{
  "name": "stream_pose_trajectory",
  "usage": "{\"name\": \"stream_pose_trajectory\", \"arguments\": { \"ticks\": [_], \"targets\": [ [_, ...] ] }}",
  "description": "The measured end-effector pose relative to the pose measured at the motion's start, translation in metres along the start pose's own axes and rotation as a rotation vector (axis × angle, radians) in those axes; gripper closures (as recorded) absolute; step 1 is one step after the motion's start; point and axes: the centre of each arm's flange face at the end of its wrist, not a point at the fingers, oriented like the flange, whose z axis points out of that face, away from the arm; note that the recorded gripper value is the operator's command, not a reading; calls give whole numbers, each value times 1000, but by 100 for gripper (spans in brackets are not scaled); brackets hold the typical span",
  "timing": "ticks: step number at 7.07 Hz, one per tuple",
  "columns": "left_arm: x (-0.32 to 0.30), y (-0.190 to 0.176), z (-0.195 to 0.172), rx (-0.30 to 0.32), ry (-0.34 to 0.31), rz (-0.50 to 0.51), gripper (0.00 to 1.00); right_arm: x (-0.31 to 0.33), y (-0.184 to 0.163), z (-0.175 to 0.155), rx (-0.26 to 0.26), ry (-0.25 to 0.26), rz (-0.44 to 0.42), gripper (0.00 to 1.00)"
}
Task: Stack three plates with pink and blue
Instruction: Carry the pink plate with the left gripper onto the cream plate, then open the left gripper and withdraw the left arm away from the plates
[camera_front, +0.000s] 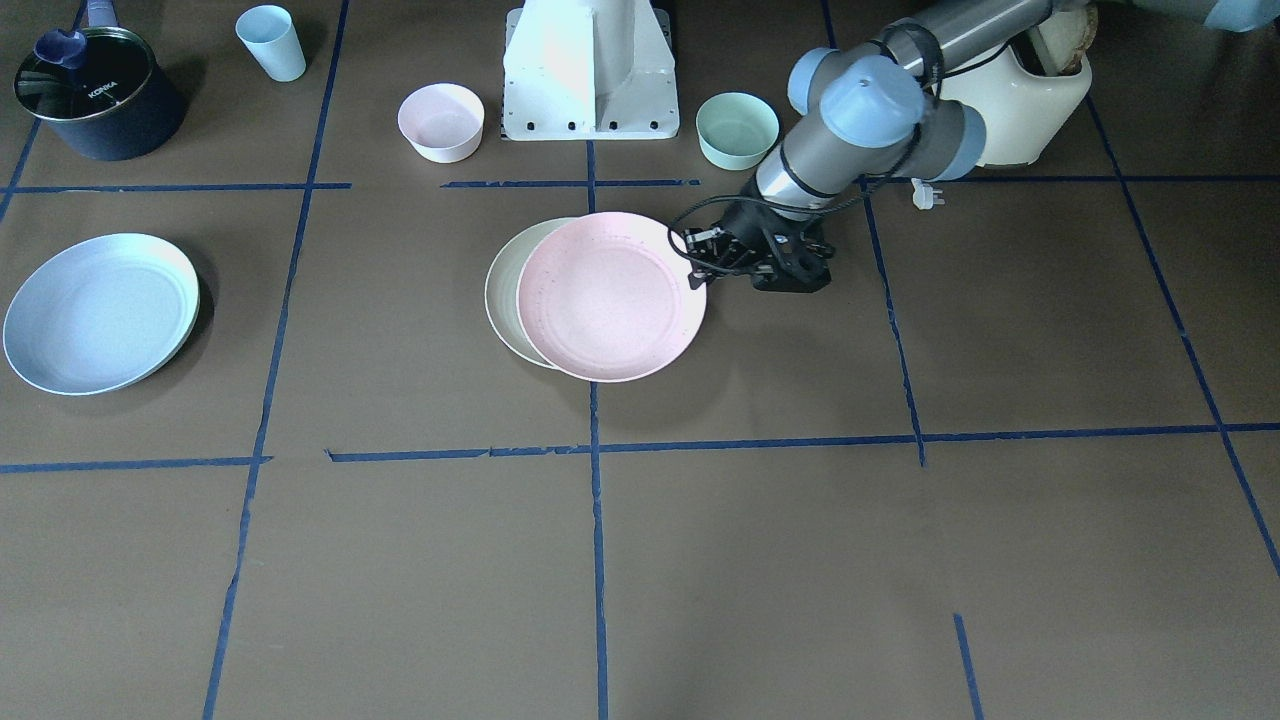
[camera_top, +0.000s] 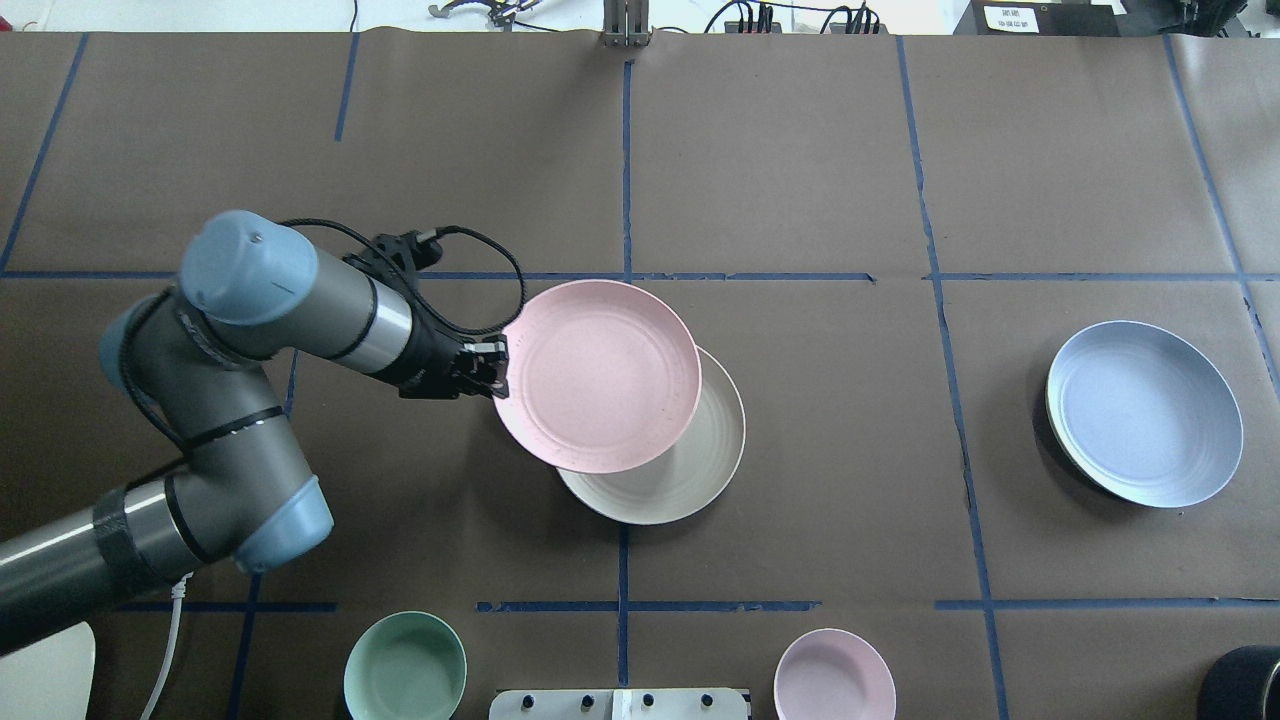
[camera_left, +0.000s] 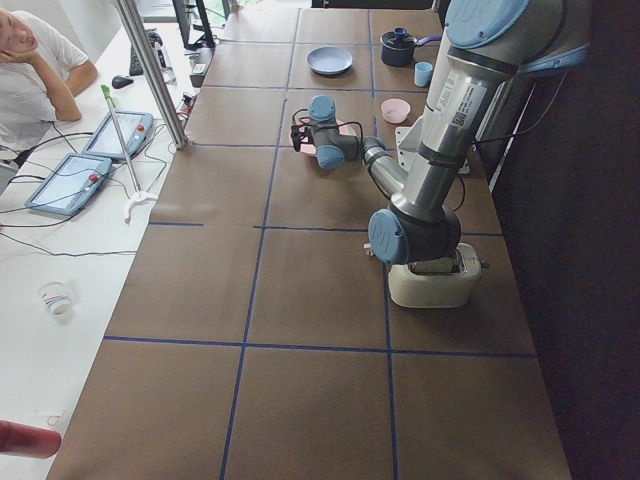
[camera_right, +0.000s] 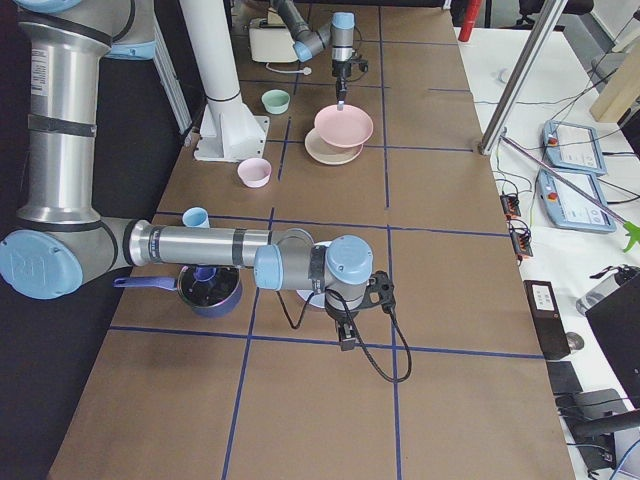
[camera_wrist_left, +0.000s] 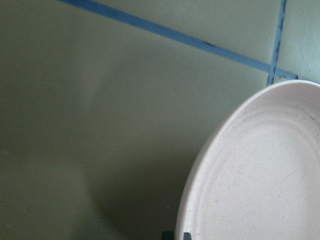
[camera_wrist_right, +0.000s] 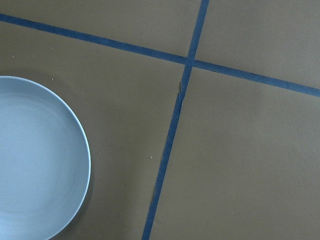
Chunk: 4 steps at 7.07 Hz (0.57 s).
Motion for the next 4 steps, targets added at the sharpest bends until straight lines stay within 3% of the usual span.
{"name": "stream_pose_trajectory", "arguments": {
  "ticks": [1,2,4],
  "targets": [
    [11,17,13,-8,-11,11,76,0,0,0,-1,0,0,0],
    [15,27,20,-16,-16,18,1,0,0,1,-2,0,1,0],
    [22,32,23,-21,-13,30,0,1,0,1,-3,-1,2,0]
  ]
}}
